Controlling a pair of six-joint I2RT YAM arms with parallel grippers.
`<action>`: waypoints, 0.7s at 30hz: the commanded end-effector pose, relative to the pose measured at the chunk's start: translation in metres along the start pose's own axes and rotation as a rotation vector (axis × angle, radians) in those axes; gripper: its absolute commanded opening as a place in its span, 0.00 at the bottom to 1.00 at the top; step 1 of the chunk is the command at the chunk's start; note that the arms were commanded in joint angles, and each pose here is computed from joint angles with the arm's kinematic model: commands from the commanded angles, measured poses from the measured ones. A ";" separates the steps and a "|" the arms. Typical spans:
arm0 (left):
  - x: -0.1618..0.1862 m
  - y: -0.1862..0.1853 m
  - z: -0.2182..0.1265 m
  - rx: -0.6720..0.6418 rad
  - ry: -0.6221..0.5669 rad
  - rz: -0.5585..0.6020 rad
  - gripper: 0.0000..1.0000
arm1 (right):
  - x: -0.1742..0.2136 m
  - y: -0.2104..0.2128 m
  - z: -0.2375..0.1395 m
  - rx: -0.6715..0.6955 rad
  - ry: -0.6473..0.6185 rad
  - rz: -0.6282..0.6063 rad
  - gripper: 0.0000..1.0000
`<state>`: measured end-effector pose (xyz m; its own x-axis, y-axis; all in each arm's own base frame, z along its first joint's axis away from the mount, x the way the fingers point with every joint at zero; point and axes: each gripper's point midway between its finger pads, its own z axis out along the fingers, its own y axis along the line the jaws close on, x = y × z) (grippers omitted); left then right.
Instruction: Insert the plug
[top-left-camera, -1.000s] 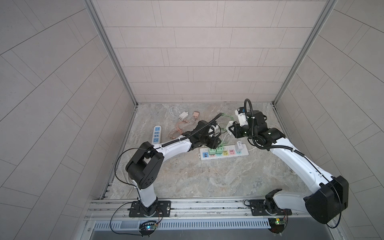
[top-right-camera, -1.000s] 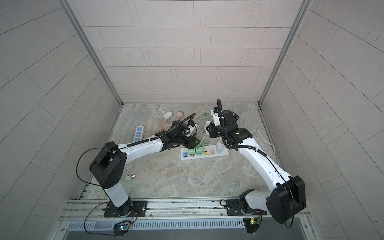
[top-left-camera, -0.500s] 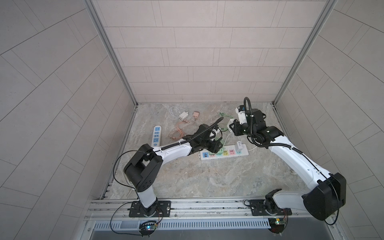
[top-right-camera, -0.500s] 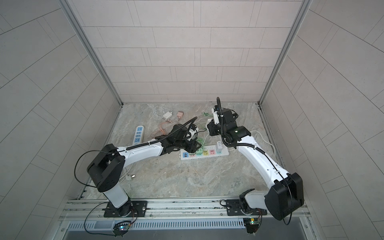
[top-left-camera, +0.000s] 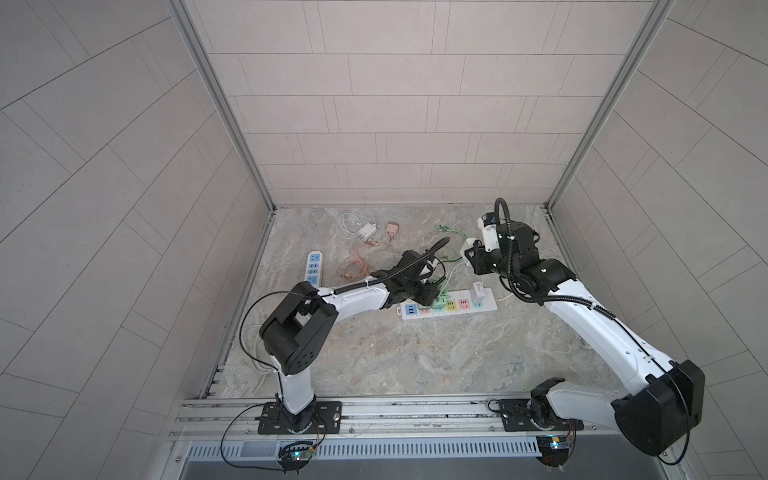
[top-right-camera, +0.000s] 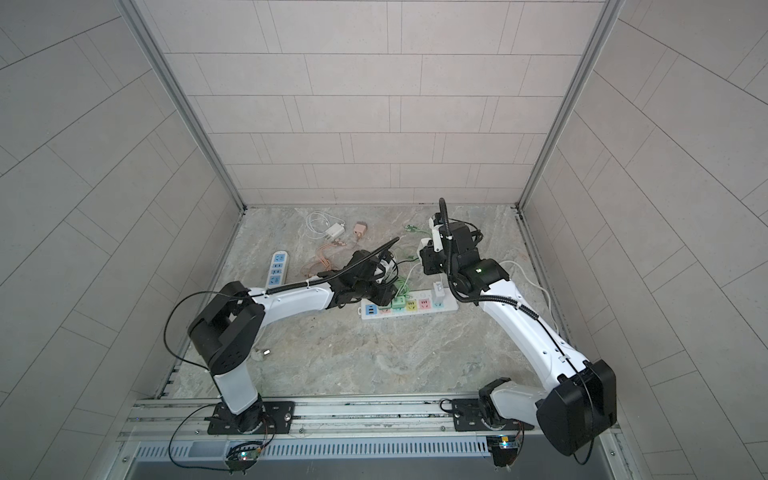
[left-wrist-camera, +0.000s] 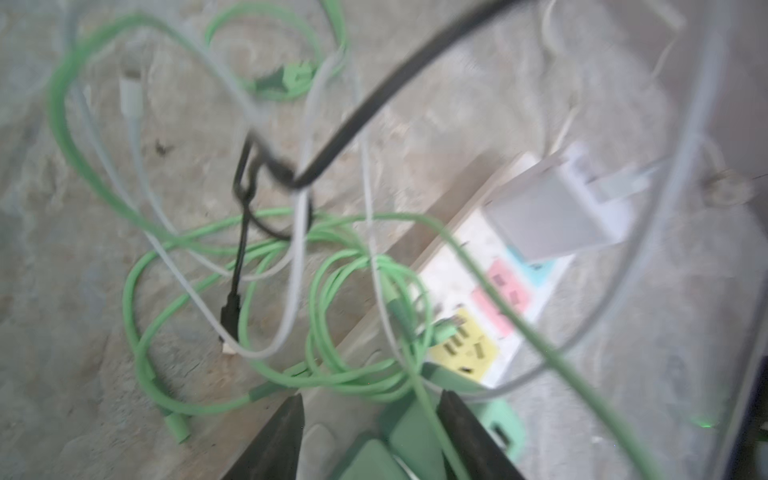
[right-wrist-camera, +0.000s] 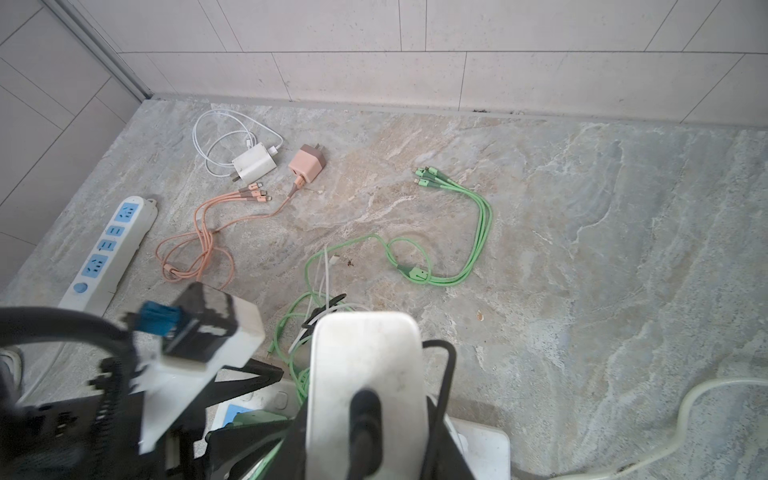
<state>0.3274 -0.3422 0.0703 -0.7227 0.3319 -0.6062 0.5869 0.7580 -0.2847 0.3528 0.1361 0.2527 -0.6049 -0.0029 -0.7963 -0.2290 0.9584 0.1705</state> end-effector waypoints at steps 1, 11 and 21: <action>0.046 0.027 0.006 -0.091 0.150 -0.008 0.57 | -0.026 0.005 -0.022 -0.017 -0.098 -0.017 0.08; 0.015 0.005 -0.024 -0.013 0.041 0.001 0.65 | -0.009 0.018 -0.023 -0.094 -0.062 -0.005 0.08; 0.001 0.008 -0.027 -0.040 0.013 0.005 0.72 | 0.052 0.030 -0.010 -0.083 0.050 -0.093 0.08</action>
<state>0.3177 -0.3220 0.0812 -0.7300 0.3392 -0.5934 0.5753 0.7737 -0.2654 0.3112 0.1655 0.2198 -0.6428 -0.0940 -0.7602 -0.3520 0.9177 0.1841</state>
